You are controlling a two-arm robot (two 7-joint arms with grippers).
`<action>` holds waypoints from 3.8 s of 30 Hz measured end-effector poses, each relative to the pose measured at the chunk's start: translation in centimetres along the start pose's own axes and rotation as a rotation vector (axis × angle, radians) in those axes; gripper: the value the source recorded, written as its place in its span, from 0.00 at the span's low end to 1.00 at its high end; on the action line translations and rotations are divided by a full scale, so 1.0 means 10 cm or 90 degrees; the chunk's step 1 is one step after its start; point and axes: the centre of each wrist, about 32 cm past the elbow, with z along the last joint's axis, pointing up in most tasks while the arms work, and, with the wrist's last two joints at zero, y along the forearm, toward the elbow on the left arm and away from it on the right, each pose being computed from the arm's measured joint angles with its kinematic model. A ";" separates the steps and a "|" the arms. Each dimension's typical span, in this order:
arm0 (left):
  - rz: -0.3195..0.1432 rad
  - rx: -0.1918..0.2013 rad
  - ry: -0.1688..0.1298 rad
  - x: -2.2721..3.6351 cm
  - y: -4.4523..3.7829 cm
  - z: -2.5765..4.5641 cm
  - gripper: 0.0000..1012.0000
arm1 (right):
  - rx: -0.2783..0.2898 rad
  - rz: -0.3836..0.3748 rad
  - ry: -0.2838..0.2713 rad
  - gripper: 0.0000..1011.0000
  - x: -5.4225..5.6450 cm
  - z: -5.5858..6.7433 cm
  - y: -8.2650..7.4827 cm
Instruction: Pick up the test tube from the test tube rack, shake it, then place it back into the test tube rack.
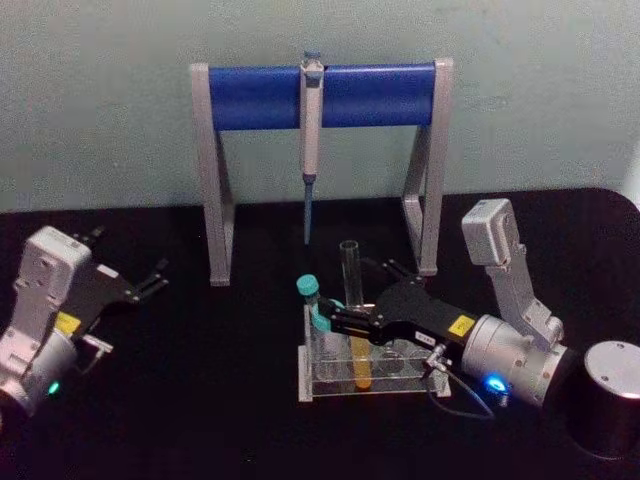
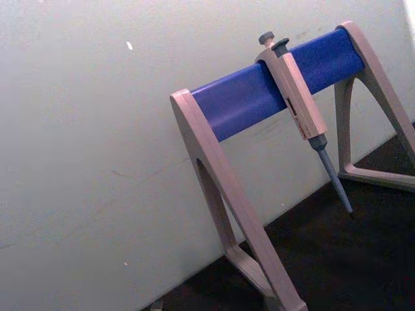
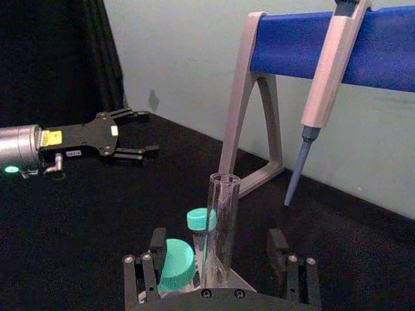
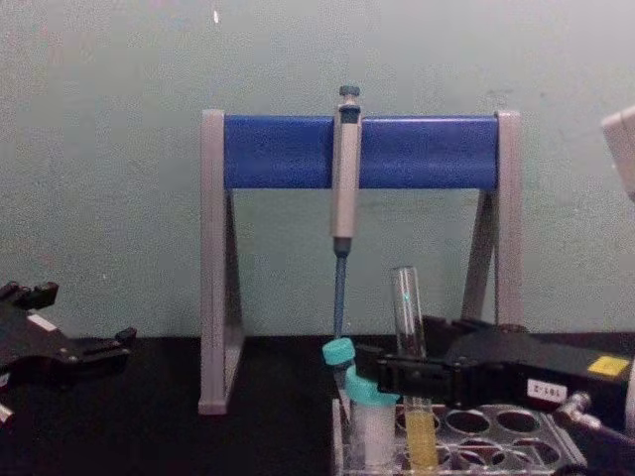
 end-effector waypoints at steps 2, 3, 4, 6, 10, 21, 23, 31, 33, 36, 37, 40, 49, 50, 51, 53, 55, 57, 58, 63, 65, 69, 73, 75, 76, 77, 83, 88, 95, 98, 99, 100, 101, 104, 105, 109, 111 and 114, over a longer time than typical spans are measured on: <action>0.000 0.000 0.000 0.000 0.000 0.000 0.99 | 0.000 0.000 0.000 0.99 0.00 0.00 0.00; 0.000 0.000 0.000 0.000 0.000 0.000 0.99 | 0.000 0.000 0.000 0.99 0.00 0.00 0.00; 0.000 0.000 0.000 0.000 0.000 0.000 0.99 | 0.000 0.000 0.000 0.99 0.00 0.00 -0.01; 0.000 0.000 0.000 0.000 0.000 0.000 0.99 | 0.000 0.000 0.000 0.99 0.00 0.00 -0.01; 0.000 0.000 0.000 0.000 0.000 0.000 0.99 | 0.001 -0.001 0.000 0.99 0.00 0.00 -0.01; 0.000 0.000 0.000 0.000 0.000 0.000 0.99 | 0.001 -0.001 0.000 0.75 0.00 0.00 -0.02; 0.000 0.000 0.000 0.000 0.000 0.000 0.99 | 0.002 -0.002 0.000 0.70 0.00 0.00 -0.02; 0.000 0.000 0.000 0.000 0.000 0.000 0.99 | 0.002 -0.002 0.000 0.45 0.00 0.00 -0.02; 0.000 0.000 0.000 0.000 0.000 0.000 0.99 | 0.002 -0.002 0.000 0.38 0.00 0.00 -0.02; 0.000 0.000 0.000 0.000 0.000 0.000 0.99 | 0.002 -0.002 0.000 0.27 0.00 0.00 -0.02; 0.000 0.000 0.000 0.000 0.000 0.000 0.99 | 0.003 -0.002 0.000 0.26 0.00 0.00 -0.02; 0.000 0.000 0.000 0.000 0.000 0.000 0.99 | 0.003 -0.002 0.001 0.23 0.00 0.00 -0.02; 0.000 0.000 0.000 0.000 0.000 0.000 0.99 | 0.003 -0.002 0.000 0.23 0.00 0.00 -0.02; 0.000 0.000 0.000 0.000 0.000 0.000 0.99 | 0.003 -0.002 0.000 0.23 0.00 0.00 -0.02; 0.000 0.000 0.000 0.000 0.000 0.000 0.99 | 0.003 -0.002 0.000 0.23 0.00 0.00 -0.02; 0.000 0.000 0.000 0.000 0.000 0.000 0.99 | 0.003 -0.002 0.000 0.23 0.00 0.00 -0.02; 0.000 0.000 0.000 0.000 0.000 0.000 0.99 | 0.009 0.001 -0.002 0.23 -0.01 -0.01 -0.02; 0.000 0.000 0.000 0.000 0.000 0.000 0.99 | 0.022 0.004 -0.003 0.23 -0.01 -0.02 -0.04; 0.000 0.000 0.000 0.000 0.000 0.000 0.99 | 0.026 0.005 -0.003 0.23 -0.01 -0.03 -0.04; 0.000 0.000 0.000 0.000 0.000 0.000 0.99 | 0.047 0.007 0.001 0.23 -0.05 -0.05 -0.07; 0.000 0.000 0.000 0.000 0.000 0.000 0.99 | 0.055 0.008 0.002 0.23 -0.07 -0.07 -0.08; 0.000 0.000 0.000 0.000 0.000 0.000 0.99 | 0.069 0.008 -0.001 0.23 -0.10 -0.09 -0.13; 0.000 0.000 0.000 0.000 0.000 0.000 0.99 | 0.083 0.005 -0.011 0.23 -0.11 -0.10 -0.17; 0.000 0.000 0.000 0.000 0.000 0.000 0.99 | 0.092 0.001 -0.020 0.23 -0.12 -0.09 -0.20; 0.000 0.000 0.000 0.000 0.000 0.000 0.99 | 0.096 -0.001 -0.023 0.23 -0.12 -0.09 -0.21; 0.000 0.000 0.000 0.000 0.000 0.000 0.99 | 0.101 -0.003 -0.030 0.23 -0.13 -0.08 -0.23; 0.000 0.000 0.000 0.000 0.000 0.000 0.99 | 0.132 -0.007 -0.053 0.23 -0.15 0.00 -0.28; 0.000 0.000 0.000 0.000 0.000 0.000 0.99 | 0.152 -0.008 -0.061 0.23 -0.16 0.07 -0.30; 0.000 0.000 0.000 0.000 0.000 0.000 0.99 | 0.179 -0.013 -0.069 0.23 -0.14 0.18 -0.30; 0.000 0.000 0.000 0.000 0.000 0.000 0.99 | 0.191 -0.023 -0.075 0.23 -0.12 0.24 -0.28; 0.000 0.000 0.000 0.000 0.000 0.000 0.99 | 0.193 -0.026 -0.078 0.23 -0.10 0.25 -0.28; 0.000 0.000 0.000 0.000 0.000 0.000 0.99 | 0.198 -0.032 -0.081 0.23 -0.08 0.27 -0.26; 0.000 0.000 0.000 0.000 0.000 0.000 0.99 | 0.200 -0.034 -0.083 0.23 -0.07 0.28 -0.25; 0.000 0.000 0.000 0.000 0.000 0.000 0.99 | 0.208 -0.042 -0.089 0.23 -0.04 0.32 -0.22; 0.000 0.000 0.000 0.000 0.000 0.000 0.99 | 0.209 -0.044 -0.091 0.23 -0.04 0.32 -0.21; 0.000 0.000 0.000 0.000 0.000 0.000 0.99 | 0.212 -0.050 -0.097 0.23 -0.01 0.35 -0.17; 0.000 0.000 0.000 0.000 0.000 0.000 0.99 | 0.213 -0.054 -0.099 0.23 0.01 0.36 -0.16; 0.000 0.000 0.000 0.000 0.000 0.000 0.99 | 0.212 -0.060 -0.100 0.23 0.02 0.36 -0.14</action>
